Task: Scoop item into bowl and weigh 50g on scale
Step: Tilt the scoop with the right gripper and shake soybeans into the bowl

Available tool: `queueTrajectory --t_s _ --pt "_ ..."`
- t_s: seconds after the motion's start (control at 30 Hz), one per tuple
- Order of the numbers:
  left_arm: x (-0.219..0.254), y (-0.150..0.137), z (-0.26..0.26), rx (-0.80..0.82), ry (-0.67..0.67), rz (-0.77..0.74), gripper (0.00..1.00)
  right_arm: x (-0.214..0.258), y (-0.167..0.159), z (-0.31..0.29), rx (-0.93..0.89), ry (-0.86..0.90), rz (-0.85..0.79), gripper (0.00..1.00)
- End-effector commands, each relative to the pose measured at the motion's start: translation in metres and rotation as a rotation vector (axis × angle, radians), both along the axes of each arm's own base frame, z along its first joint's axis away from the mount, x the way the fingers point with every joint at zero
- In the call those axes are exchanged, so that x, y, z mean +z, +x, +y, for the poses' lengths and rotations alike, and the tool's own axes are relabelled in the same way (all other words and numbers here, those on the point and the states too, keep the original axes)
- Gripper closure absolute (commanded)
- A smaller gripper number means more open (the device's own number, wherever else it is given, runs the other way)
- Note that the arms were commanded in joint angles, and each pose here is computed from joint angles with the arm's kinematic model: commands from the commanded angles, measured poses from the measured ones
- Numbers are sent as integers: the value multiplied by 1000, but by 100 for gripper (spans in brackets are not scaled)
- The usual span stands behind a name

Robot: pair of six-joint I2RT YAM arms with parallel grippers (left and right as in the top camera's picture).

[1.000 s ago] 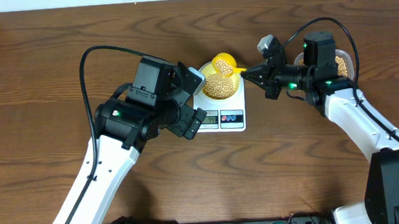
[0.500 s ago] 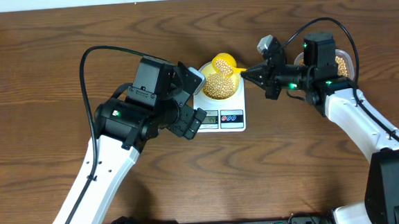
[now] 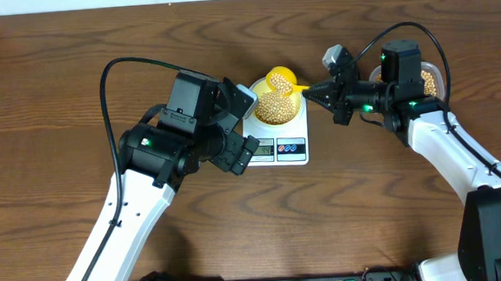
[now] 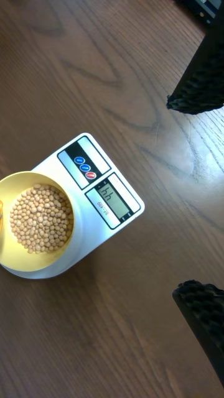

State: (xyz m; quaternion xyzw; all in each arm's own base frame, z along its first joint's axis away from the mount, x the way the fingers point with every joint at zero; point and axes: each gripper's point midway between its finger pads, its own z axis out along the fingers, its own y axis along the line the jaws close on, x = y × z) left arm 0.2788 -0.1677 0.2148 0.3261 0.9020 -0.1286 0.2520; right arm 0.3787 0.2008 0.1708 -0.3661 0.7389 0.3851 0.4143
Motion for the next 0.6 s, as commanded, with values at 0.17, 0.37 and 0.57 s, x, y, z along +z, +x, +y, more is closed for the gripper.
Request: queueTrajectory --t_s 0.17,0.37,0.57 --pt "1 -2 1 -14 2 -6 12 -3 -2 4 18 -1 -7 99" --pt "1 -2 1 -14 2 -7 12 -6 4 1 -14 -30 -17 99" --pt "1 -2 1 -14 2 -7 12 -5 4 3 -7 -36 -39 99"
